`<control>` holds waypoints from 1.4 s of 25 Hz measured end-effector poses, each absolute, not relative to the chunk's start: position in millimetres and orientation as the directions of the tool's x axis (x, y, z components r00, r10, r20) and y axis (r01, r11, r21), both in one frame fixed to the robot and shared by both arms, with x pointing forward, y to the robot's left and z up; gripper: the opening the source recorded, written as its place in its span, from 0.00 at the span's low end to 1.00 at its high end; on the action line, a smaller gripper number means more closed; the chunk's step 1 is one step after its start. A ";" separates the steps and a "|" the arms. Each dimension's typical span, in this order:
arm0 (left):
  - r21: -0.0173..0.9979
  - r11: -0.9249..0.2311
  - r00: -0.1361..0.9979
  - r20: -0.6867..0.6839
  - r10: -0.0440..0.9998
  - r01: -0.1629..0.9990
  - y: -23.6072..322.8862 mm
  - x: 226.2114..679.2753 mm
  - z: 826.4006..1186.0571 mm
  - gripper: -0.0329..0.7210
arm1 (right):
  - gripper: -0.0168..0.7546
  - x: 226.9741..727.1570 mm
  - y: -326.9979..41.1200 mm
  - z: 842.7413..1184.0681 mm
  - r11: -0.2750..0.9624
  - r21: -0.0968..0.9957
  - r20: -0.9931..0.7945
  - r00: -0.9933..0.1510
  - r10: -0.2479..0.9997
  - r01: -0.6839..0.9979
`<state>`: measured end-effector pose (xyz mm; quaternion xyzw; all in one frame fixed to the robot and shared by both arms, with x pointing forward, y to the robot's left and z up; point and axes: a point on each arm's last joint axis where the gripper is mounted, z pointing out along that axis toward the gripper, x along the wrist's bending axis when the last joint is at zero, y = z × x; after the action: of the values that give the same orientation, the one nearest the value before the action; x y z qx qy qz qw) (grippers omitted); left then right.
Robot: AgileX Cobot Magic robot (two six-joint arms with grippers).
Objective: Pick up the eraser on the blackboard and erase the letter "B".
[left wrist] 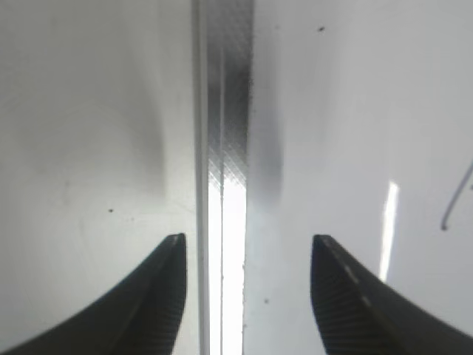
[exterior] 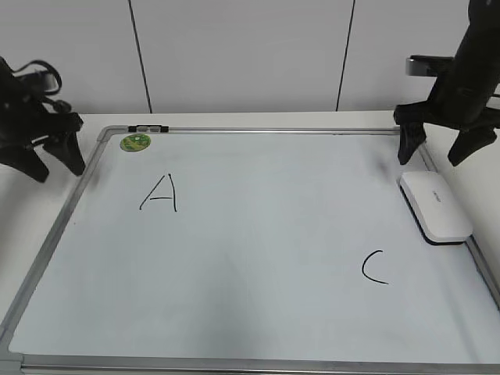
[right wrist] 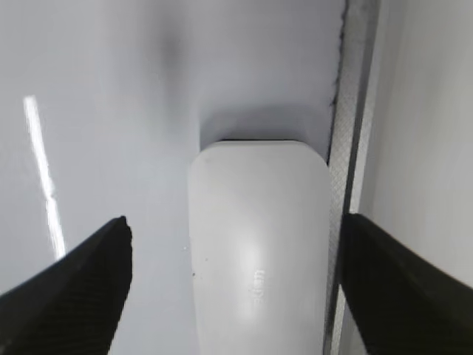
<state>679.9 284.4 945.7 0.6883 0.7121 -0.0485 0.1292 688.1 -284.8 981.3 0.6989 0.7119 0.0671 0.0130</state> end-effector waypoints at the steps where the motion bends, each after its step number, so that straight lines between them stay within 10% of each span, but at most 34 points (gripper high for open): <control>1: 0.131 0.046 -0.012 -0.251 0.968 0.990 284.3 678.0 957.6 0.72 | 0.87 687.1 -284.8 986.7 0.010 0.126 0.076 -0.020 0.997 0.992; 16: 0.417 -0.007 0.016 -0.019 1.000 0.909 287.0 584.8 1085.0 0.77 | 0.72 573.6 -279.7 1035.9 -0.032 0.199 0.013 0.030 0.999 0.979; 35: 0.695 -0.051 0.041 0.032 0.999 0.717 297.3 352.7 1077.4 0.77 | 0.72 368.6 -287.6 1079.8 -0.031 0.564 0.046 0.006 0.999 0.825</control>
<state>352.7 297.3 1077.4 0.6726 0.6376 0.2705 0.2605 368.6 -287.6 1079.8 0.6822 0.6685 0.2238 0.1938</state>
